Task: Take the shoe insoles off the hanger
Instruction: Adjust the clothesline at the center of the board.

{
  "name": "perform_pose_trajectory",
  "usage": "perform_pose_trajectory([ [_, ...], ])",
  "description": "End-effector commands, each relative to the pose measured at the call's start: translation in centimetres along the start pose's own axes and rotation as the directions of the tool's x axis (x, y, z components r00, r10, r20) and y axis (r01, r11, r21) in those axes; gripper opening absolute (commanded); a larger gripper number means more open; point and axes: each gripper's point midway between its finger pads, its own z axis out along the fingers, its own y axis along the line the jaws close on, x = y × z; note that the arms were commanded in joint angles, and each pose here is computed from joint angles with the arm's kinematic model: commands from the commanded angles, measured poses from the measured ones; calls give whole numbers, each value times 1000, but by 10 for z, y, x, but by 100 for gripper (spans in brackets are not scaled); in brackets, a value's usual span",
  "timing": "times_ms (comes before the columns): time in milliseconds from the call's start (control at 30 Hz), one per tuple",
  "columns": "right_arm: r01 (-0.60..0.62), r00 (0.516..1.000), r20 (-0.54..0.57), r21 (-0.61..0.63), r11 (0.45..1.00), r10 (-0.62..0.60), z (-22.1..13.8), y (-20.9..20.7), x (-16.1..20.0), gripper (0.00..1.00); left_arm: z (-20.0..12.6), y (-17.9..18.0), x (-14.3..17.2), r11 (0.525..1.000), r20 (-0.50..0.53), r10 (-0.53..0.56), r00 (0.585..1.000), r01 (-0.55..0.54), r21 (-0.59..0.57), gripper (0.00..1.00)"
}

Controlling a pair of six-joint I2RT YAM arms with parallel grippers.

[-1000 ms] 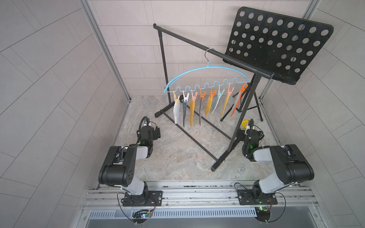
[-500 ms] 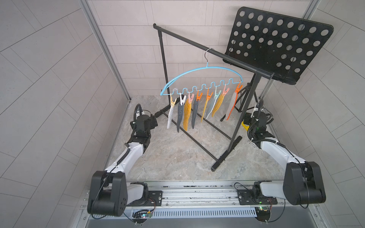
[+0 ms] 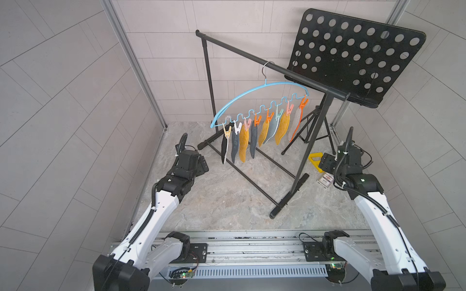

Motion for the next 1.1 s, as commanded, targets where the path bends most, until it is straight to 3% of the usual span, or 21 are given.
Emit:
perform_pose_trajectory([
  [0, 23, 983, -184, 56, 998, -13, -23, -18, 54, 76, -27, 22, 40, 998, -161, -60, 985, 56, -31, 93],
  [200, -56, 962, -268, 27, 998, 61, -44, -26, 106, 71, -79, 30, 43, 992, -144, -100, 985, 110, 60, 91],
  [400, -81, 950, -308, -86, 993, 50, -60, -23, 136, 67, -105, 21, 49, 991, -240, 5, 971, 27, 129, 89],
  [533, -34, 970, -245, -126, 991, 2, -68, -21, 124, 67, -122, 20, 47, 988, -269, 53, 962, -12, 154, 87],
  [800, 45, 989, -128, -262, 964, -80, -66, 17, 94, 66, -143, 22, 40, 979, -234, 119, 965, -74, 191, 87],
  [967, 148, 985, -24, -401, 904, -172, -72, 56, 65, 66, -140, 27, 38, 975, -190, 159, 969, -124, 185, 88],
  [1067, 238, 967, 36, -476, 847, -252, -76, 79, 55, 65, -132, 12, 42, 961, -178, 154, 972, -106, 256, 88],
])
